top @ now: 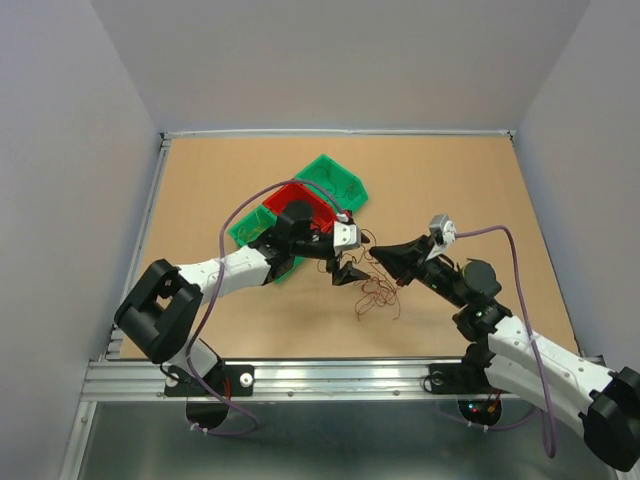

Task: Untangle the cables

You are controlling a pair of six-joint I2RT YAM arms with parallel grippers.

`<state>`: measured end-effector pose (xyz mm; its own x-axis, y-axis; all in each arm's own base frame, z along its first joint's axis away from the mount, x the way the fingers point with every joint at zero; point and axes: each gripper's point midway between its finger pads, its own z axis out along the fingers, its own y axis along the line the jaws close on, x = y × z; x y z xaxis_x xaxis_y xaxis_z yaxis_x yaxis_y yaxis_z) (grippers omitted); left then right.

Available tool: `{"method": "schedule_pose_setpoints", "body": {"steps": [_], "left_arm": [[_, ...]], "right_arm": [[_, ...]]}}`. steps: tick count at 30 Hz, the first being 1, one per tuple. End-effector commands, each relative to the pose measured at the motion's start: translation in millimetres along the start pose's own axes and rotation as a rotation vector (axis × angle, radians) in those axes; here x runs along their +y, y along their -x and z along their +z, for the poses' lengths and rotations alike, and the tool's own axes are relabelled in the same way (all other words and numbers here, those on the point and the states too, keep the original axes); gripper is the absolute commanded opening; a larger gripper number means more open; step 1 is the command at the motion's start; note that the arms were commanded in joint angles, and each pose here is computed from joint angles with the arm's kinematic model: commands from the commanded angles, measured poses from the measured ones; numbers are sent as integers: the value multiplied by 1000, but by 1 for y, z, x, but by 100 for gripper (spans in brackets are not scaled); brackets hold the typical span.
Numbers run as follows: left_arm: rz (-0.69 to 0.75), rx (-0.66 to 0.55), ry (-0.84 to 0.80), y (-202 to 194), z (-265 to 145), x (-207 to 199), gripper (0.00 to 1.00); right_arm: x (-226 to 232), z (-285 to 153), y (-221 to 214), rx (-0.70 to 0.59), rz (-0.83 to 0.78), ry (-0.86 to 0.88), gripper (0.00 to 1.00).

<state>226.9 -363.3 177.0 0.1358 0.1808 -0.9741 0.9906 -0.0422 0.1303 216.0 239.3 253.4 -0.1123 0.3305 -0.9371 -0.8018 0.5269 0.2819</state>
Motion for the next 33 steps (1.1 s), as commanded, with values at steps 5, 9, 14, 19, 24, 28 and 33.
{"method": "schedule_pose_setpoints", "body": {"steps": [5, 9, 14, 19, 24, 28, 33], "left_arm": [[51, -48, -10, 15, 14, 9, 93], [48, -75, -37, 17, 19, 2, 80], [45, -78, -35, 16, 24, 3, 54], [32, -65, -41, 8, 29, 3, 16], [52, -65, -22, 17, 24, 5, 0], [29, -106, -31, 49, 8, 2, 0], [5, -213, -43, 120, -16, -6, 0]], "right_arm": [[21, 14, 49, -150, -24, 96, 0], [23, 13, 50, -163, -24, 107, 1], [26, 12, 53, -174, -24, 120, 1], [25, 10, 55, -188, -22, 109, 1], [15, 2, 56, -223, -21, 45, 2], [2, 2, 40, -159, -21, -15, 63], [-3, 15, -1, 47, -108, 30, 87]]}}
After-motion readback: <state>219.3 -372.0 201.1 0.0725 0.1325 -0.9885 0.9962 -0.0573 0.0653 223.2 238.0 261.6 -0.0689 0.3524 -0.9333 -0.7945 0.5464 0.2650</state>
